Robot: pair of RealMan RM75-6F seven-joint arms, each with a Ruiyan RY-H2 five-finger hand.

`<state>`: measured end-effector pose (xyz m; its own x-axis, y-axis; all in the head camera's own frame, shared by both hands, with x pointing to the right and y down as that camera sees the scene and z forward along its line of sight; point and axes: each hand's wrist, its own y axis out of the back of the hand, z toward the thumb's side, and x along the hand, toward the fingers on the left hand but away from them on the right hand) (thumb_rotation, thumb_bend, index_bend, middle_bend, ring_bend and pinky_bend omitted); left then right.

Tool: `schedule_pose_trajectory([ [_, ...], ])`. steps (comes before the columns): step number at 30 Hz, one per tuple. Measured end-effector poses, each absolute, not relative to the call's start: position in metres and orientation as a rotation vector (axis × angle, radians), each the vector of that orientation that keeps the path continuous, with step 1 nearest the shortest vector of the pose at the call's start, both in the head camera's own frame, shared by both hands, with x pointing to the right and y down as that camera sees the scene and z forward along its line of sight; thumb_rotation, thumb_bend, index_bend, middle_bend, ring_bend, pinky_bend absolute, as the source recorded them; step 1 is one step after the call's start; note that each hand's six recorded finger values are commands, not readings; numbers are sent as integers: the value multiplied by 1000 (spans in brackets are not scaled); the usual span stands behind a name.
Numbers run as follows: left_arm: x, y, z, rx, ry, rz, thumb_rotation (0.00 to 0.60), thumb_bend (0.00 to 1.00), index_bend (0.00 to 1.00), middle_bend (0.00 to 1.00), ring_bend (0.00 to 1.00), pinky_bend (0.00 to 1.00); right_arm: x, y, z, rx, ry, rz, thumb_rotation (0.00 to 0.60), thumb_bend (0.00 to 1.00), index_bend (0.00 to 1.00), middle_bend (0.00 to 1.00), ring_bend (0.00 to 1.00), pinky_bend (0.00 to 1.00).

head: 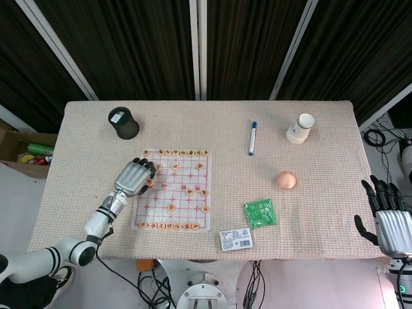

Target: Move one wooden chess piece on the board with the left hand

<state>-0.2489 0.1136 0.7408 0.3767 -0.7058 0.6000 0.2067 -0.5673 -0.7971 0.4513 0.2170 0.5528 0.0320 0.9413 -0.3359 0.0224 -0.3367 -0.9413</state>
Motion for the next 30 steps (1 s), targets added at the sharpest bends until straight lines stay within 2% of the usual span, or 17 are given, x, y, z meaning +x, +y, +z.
schedule_pose_trajectory([
  [20,-246,114,753,-1787,441,-1325,600,338,522,290,229,281,452,217,552,-1491,-1031,1423,600,342,14,0,0,42],
  [30,-248,113,755,-1784,436,-1333,600,338,421,290,229,280,453,216,553,-1491,-1032,1426,600,342,14,0,0,42],
])
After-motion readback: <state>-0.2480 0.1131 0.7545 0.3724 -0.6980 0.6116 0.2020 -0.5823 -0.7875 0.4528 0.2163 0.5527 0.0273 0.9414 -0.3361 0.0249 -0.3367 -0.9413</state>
